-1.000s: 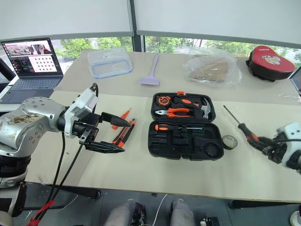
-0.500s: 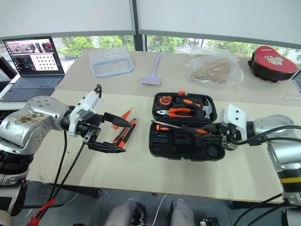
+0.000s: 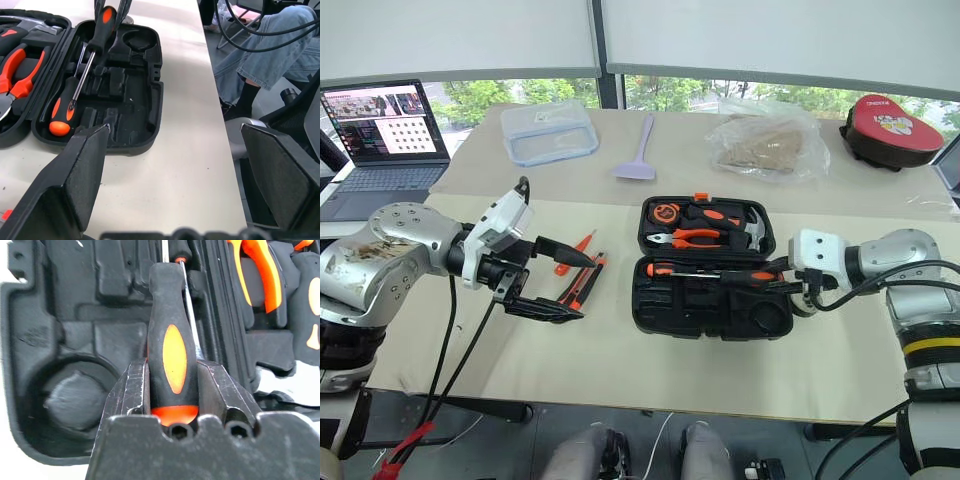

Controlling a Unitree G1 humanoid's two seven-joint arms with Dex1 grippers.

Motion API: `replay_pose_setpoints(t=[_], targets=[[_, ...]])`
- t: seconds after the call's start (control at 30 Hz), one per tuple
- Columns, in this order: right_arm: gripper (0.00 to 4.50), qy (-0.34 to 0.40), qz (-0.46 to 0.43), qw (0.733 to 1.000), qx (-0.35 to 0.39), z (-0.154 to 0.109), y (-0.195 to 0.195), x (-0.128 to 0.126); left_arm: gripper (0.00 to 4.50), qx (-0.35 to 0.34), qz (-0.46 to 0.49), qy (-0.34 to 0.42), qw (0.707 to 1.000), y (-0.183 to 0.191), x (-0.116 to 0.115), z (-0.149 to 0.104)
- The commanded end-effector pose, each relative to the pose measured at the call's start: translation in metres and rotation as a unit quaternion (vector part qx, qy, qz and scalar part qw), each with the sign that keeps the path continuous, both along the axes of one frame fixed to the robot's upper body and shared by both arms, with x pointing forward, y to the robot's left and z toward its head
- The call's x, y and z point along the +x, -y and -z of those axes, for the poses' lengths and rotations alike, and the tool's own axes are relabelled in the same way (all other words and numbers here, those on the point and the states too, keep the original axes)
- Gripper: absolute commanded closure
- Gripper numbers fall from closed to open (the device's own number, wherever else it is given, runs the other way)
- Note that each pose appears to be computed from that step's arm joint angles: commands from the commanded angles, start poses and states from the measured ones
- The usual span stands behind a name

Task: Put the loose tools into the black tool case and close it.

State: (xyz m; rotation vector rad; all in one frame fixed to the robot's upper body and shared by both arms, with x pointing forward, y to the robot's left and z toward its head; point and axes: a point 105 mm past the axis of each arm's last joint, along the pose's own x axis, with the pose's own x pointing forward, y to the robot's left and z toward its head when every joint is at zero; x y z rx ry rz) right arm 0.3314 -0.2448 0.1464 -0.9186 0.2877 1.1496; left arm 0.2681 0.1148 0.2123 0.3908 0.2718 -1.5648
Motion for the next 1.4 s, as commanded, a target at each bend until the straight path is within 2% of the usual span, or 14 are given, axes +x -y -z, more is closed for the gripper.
replay_pose_setpoints(t=[0.03,0.07,0.13,0.27,0.37,0.43,0.53,0.9,1.03,1.2,1.33,1.4], targets=[[3.51,0.026,-0.019,0.999,-0.019,-0.005,0.001,0.001,0.0,-0.003,0.004,0.037,0.999,0.001,0.0,-0.015],[3.51,0.03,-0.024,0.999,-0.024,-0.004,0.001,0.0,0.0,-0.003,0.004,0.037,0.999,0.001,0.0,-0.015],[2.5,0.033,-0.022,0.999,-0.022,-0.004,0.0,0.002,0.0,-0.002,0.004,0.038,0.999,0.001,0.001,-0.016],[1.22,0.043,-0.013,0.999,0.005,-0.012,-0.005,0.007,0.0,-0.002,0.001,0.04,0.999,0.001,0.004,-0.016],[0.19,0.035,-0.001,0.997,0.064,-0.027,-0.014,0.01,0.0,-0.003,0.001,0.04,0.999,0.001,0.004,-0.015],[0.03,0.024,0.005,0.995,0.099,-0.036,-0.022,0.011,0.0,-0.003,0.001,0.04,0.999,0.002,0.005,-0.014],[0.65,0.009,0.003,0.992,0.127,-0.039,-0.033,0.011,0.0,0.001,0.001,0.042,0.999,0.002,0.006,-0.009],[4.42,-0.048,0.032,0.983,0.175,-0.018,-0.053,0.014,0.0,0.018,-0.011,0.054,0.998,-0.001,0.016,0.003],[4.47,-0.081,0.003,0.992,0.096,0.015,-0.049,-0.004,0.0,0.017,-0.013,0.059,0.998,-0.001,0.017,0.0],[4.47,-0.076,0.014,0.996,0.037,0.038,-0.045,-0.005,0.0,0.016,-0.018,0.06,0.998,-0.001,0.02,0.001],[4.47,-0.054,0.041,0.996,0.064,0.028,-0.048,0.006,0.0,0.015,-0.022,0.063,0.998,0.0,0.02,0.002],[4.47,-0.055,0.031,0.992,0.11,0.008,-0.054,0.003,0.0,0.014,-0.023,0.063,0.998,-0.001,0.019,0.002]])
